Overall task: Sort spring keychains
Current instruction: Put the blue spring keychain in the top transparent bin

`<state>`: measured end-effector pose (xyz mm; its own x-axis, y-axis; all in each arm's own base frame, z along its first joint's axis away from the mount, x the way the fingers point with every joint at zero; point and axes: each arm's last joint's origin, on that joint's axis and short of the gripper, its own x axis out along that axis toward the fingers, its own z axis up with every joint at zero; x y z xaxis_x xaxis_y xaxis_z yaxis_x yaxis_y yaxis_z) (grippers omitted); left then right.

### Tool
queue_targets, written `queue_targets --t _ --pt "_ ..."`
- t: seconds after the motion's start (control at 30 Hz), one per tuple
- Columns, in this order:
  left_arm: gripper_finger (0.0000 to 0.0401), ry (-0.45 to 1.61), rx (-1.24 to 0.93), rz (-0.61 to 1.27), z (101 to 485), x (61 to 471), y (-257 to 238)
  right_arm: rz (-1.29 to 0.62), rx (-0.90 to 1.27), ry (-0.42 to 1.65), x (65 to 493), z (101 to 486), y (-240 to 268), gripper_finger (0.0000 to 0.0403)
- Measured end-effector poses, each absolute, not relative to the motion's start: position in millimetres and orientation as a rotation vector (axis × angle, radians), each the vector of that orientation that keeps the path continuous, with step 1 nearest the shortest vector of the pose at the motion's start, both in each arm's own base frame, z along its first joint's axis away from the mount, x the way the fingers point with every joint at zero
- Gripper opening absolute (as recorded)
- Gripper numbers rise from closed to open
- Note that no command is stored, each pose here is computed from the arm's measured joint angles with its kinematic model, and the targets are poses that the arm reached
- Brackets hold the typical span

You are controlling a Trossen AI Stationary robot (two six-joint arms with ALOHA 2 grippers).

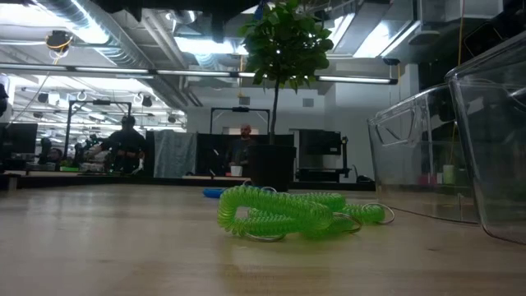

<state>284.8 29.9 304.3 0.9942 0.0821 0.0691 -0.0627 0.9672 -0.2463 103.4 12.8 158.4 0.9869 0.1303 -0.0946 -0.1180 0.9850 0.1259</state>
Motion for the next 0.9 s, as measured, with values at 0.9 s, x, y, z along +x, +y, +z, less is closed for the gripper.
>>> queue_targets --t 0.9 --pt "0.0010 0.113 -0.154 -0.236 302 418 -7 0.125 0.120 0.102 103 158 13 0.0154"
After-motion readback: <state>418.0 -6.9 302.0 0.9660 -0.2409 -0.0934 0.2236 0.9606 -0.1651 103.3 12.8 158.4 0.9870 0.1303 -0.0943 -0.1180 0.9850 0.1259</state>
